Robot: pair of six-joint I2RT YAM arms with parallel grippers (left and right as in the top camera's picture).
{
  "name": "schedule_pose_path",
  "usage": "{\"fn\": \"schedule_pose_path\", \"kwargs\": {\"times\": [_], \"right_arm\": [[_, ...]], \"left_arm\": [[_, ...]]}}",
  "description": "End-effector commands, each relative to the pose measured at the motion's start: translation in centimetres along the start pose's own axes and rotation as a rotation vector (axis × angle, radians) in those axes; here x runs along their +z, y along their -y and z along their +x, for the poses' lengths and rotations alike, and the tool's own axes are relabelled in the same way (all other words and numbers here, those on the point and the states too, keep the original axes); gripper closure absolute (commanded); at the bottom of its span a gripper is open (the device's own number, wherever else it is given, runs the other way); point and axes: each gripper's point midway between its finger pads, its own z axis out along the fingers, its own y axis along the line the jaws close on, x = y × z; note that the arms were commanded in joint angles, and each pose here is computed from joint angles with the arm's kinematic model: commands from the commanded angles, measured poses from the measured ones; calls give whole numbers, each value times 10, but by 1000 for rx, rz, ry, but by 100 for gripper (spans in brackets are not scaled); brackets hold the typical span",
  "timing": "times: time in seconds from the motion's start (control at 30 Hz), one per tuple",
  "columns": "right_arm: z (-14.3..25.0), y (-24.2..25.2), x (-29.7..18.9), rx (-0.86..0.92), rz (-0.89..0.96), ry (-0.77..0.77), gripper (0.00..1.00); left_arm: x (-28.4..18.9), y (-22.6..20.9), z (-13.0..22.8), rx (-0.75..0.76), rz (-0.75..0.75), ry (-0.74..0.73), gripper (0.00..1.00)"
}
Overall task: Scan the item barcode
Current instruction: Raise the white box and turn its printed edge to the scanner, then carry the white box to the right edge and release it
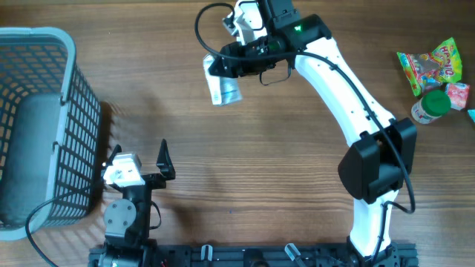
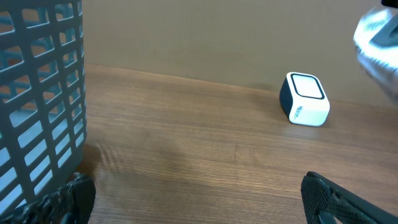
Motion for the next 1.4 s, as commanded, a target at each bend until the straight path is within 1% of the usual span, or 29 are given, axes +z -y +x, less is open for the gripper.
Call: {"fn": "schedule_pose_path", "kwargs": {"times": [0.0,0.03,0.07,0.23,0.27,0.33,0.4,0.47,0.6,0.7,0.83,0.93,1.0,1.1,1.3,1.37], "right_arm": [[-34,95,-41,-36,629,174,52],[-47,105,-53,-96,723,215,52],[-56,107,-58,-140,757,242,53],[-120,93,-81,-529,877,389,51],[-128,92,-87,-572,908,413,48],[-145,93,-103,-637,1016,462,46],[-163,97,-117,-709,1151,500,46],[-171,102,-119,-747,1230,511,46],[-183,108,-107,-819,1350,518,51],[-187,112,-87,-884,1444,507,51],[-185,118,-39,-992,1616,490,53],[-178,126,-19,-1031,1711,480,53],[-168,137,4,-1077,1733,421,53],[-158,149,29,-1099,1721,383,53],[-161,143,16,-1106,1784,395,53],[-163,136,11,-1104,1787,397,55]], "left_arm": [[0,-1,1,-9,-5,3,0],[0,-1,1,-9,-5,3,0],[0,-1,1,-9,-5,3,0],[0,-1,1,-9,-5,3,0],[0,-1,1,-9,-5,3,0],[0,-1,1,-9,-5,3,0],[0,-1,1,-9,-5,3,0],[0,-1,1,-9,-5,3,0],[0,-1,1,-9,-5,3,0],[0,-1,1,-9,-5,3,0],[0,-1,1,-9,-5,3,0],[0,-1,1,-9,-5,3,0],[0,-1,1,-9,-5,3,0],[0,-1,1,-9,-5,3,0],[0,-1,1,-9,-5,3,0],[0,-1,1,-9,-5,3,0]]}}
